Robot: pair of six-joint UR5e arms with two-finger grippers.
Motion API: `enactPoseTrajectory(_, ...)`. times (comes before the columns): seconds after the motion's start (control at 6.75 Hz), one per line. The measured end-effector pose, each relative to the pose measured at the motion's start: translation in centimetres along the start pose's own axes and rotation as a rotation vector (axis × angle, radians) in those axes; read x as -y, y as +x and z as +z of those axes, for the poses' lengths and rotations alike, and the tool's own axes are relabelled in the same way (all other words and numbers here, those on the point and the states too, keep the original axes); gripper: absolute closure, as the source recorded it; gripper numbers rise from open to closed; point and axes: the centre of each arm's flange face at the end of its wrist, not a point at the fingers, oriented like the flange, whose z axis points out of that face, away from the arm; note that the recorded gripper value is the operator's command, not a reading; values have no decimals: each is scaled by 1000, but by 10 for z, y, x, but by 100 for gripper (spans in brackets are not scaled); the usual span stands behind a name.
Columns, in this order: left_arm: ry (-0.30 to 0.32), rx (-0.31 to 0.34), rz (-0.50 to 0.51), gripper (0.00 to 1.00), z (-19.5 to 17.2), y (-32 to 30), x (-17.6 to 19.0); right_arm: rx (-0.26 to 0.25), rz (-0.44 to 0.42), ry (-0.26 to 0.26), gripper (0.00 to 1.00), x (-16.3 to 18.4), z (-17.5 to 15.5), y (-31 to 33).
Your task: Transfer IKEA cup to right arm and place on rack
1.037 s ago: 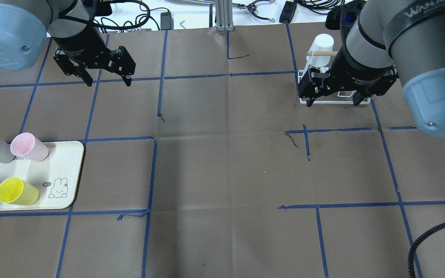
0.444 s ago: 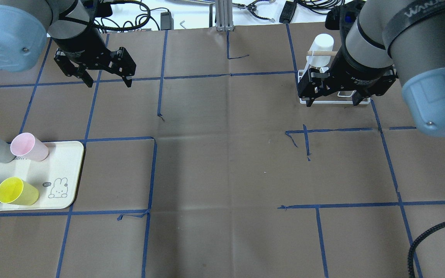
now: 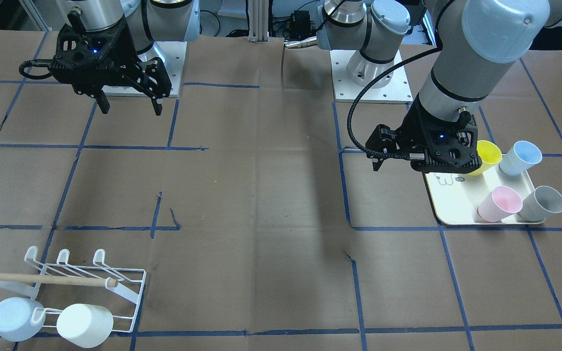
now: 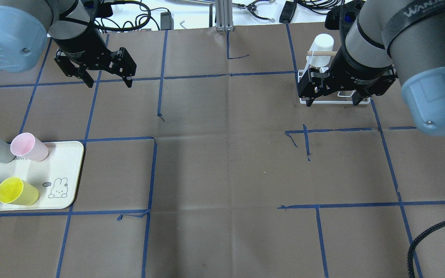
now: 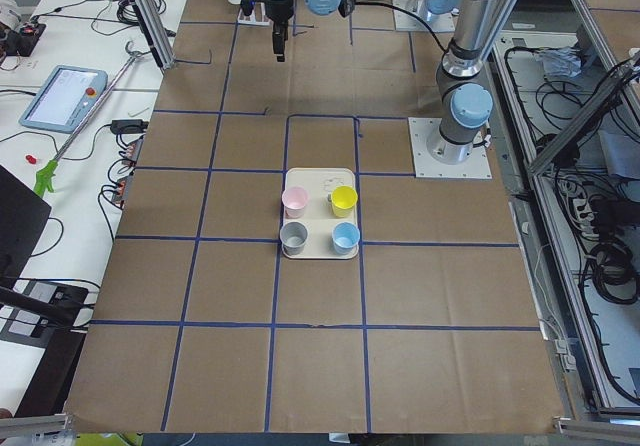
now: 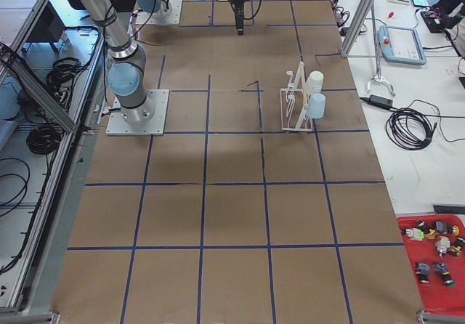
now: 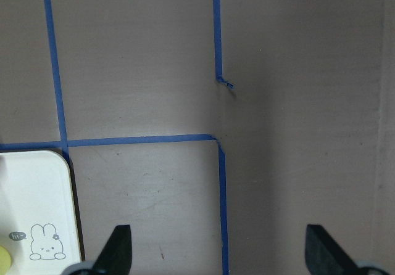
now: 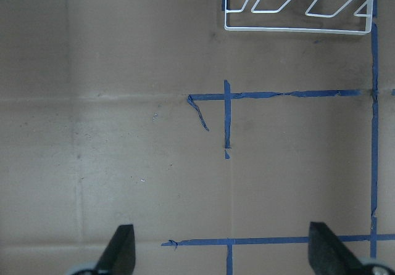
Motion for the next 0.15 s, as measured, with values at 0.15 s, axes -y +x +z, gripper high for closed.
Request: enactPoseTrajectory(0.15, 0, -1, 0, 0, 0, 0, 0, 0, 0, 0, 0, 0, 0, 0)
